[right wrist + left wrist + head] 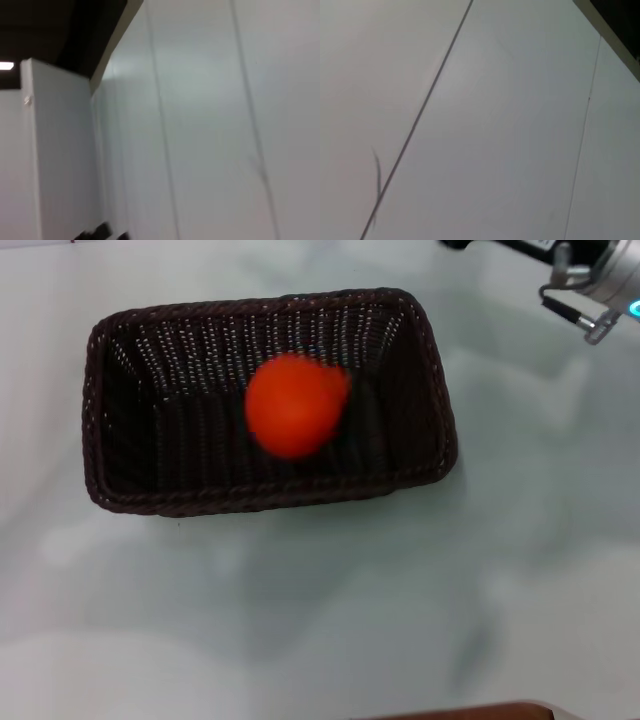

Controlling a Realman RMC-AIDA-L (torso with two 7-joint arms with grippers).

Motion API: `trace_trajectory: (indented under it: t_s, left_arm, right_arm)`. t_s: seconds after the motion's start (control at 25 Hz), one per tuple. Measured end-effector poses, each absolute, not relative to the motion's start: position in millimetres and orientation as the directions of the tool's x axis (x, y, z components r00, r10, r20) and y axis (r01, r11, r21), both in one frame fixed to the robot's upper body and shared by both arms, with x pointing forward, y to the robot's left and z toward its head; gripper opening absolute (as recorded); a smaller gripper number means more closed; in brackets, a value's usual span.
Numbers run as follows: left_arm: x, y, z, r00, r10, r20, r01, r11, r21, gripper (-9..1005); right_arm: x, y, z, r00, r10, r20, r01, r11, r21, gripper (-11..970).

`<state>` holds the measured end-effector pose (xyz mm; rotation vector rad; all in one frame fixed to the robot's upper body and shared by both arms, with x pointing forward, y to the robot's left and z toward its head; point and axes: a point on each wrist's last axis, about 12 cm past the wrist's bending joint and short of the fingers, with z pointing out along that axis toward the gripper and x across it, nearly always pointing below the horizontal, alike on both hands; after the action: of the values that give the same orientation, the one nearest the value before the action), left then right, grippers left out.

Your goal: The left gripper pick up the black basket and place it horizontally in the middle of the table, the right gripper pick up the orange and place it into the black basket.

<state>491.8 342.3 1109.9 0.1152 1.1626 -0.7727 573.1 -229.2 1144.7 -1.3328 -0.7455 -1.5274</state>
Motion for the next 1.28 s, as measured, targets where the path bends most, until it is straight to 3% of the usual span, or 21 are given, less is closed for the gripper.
trace_trajectory:
  t_s: [0.2,0.36,0.56,0.76,0.96,1.28]
  left_arm:
    - [486,354,1112,0.242,-0.496,-0.834,0.549,0.779,-0.303,876]
    - [478,366,1110,0.303,-0.498,-0.812,0.49,0.813,-0.316,876]
    - [461,381,1105,0.414,-0.476,-0.776,0.391,0.863,-0.32,875]
    - [444,387,1097,0.513,-0.428,-0.744,0.289,0.902,-0.32,863]
    - [431,387,1088,0.589,-0.371,-0.718,0.188,0.927,-0.325,851]
    - [423,390,1084,0.591,-0.363,-0.72,0.159,0.928,-0.338,837]
  right_arm:
    - [564,-257,1143,-0.083,-0.39,0.917,0.847,-0.512,-0.141,761]
    - [553,-286,1133,-0.219,-0.483,0.848,0.725,-0.662,-0.19,798]
    - [533,-325,1110,-0.382,-0.471,0.795,0.471,-0.839,-0.271,807]
    - [511,-355,1095,-0.464,-0.438,0.77,0.284,-0.897,-0.339,807]
    - [501,-364,1090,-0.478,-0.438,0.762,0.236,-0.899,-0.368,807]
    - [501,-360,1086,-0.469,-0.457,0.756,0.238,-0.89,-0.39,807]
